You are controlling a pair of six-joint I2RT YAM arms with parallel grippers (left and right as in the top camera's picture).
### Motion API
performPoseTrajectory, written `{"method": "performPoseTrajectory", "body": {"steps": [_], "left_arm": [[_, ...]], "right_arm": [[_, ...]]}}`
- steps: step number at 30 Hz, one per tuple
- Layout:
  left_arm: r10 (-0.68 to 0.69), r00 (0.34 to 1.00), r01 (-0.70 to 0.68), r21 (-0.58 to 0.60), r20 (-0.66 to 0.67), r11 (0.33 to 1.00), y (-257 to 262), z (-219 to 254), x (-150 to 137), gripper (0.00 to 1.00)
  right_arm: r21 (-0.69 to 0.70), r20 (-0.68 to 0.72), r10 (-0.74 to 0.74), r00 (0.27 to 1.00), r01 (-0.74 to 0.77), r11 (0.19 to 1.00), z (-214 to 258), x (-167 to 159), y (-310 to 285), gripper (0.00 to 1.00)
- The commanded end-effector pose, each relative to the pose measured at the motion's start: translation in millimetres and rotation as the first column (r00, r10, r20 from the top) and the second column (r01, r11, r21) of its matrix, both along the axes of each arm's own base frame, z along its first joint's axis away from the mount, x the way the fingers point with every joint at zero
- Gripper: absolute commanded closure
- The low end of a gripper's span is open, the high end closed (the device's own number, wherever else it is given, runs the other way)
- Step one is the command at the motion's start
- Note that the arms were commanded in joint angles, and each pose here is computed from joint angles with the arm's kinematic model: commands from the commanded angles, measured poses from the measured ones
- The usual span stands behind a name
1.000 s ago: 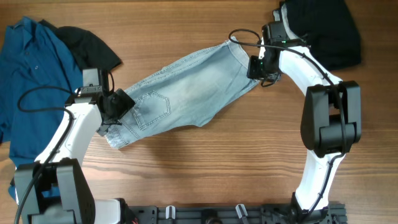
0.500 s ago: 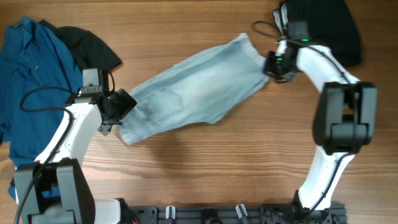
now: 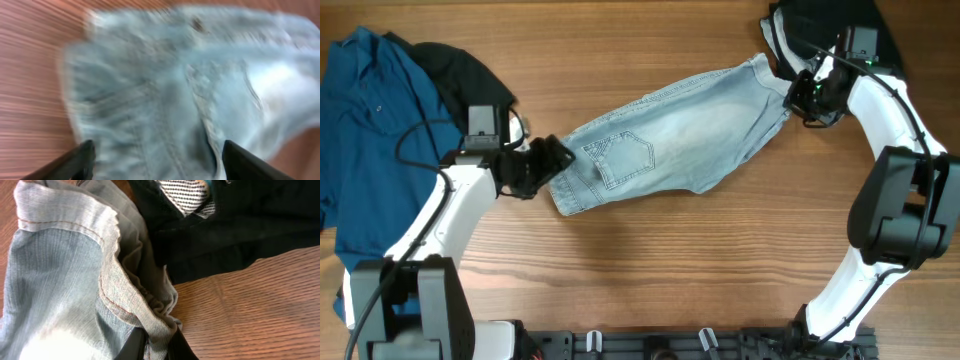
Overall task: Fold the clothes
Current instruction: 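Lift the hem with the right gripper and fold it left over the waistband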
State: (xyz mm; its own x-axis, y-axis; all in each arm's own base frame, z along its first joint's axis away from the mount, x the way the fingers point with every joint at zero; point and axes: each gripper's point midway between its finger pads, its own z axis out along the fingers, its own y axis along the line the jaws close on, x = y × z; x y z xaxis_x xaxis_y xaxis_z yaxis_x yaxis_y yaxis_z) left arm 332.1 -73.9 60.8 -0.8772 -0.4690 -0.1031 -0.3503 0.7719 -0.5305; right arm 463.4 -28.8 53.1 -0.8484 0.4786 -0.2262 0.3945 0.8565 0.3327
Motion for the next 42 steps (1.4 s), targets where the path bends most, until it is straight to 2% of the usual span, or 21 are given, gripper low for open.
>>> {"method": "performPoseTrajectory", "body": {"steps": [1, 2, 4, 9, 14, 20, 24, 29, 36, 39, 42], "left_arm": [[-0.181, 0.983, 0.181, -0.066, 0.012, 0.981, -21, -1, -18, 0.55], [-0.185, 0.983, 0.185, -0.061, -0.009, 0.981, -19, -5, -21, 0.71], [-0.196, 0.980, 0.193, -0.063, -0.043, 0.979, -19, -14, -26, 0.96], [-0.177, 0.976, 0.174, -0.038, -0.128, 0.984, -13, -48, -27, 0.96], [-0.066, 0.972, 0.068, 0.005, -0.226, 0.998, -3, -86, -23, 0.96], [0.030, 0.970, -0.031, -0.002, -0.243, 1.000, -2, -95, -13, 0.96], [0.044, 0.969, -0.045, 0.000, -0.242, 0.999, -1, -95, -12, 0.96], [0.044, 0.969, -0.046, 0.000, -0.242, 0.999, -1, -95, -11, 0.96], [0.047, 0.969, -0.049, -0.001, -0.243, 0.999, -1, -95, -11, 0.96], [0.047, 0.969, -0.048, 0.000, -0.243, 0.999, -1, -95, -12, 0.96], [0.047, 0.969, -0.049, -0.001, -0.243, 0.999, -1, -95, -11, 0.96]], "right_arm": [[0.026, 0.016, 0.014, 1.000, -0.014, 1.000, 9, 0, 9, 0.96], [0.026, 0.017, 0.015, 1.000, -0.016, 1.000, 9, 0, 9, 0.96], [0.026, 0.017, 0.015, 1.000, -0.016, 1.000, 9, 0, 9, 0.96], [0.059, 0.071, 0.087, 0.994, -0.091, 0.994, 16, 6, 19, 0.96], [0.046, 0.150, 0.172, 0.974, -0.181, 0.982, 40, 9, 26, 0.96], [0.050, 0.377, 0.392, 0.839, -0.441, 0.896, 116, -2, 70, 0.96], [-0.004, 0.423, 0.485, 0.766, -0.533, 0.846, 154, -24, 106, 0.96], [-0.027, 0.370, 0.603, 0.707, -0.640, 0.768, 157, -56, 163, 0.96], [-0.021, 0.317, 0.785, 0.532, -0.824, 0.566, 147, -113, 259, 0.96], [-0.064, 0.282, 0.810, 0.513, -0.833, 0.550, 142, -122, 274, 0.96], [-0.042, 0.288, 0.824, 0.488, -0.853, 0.521, 143, -133, 288, 0.96]]}}
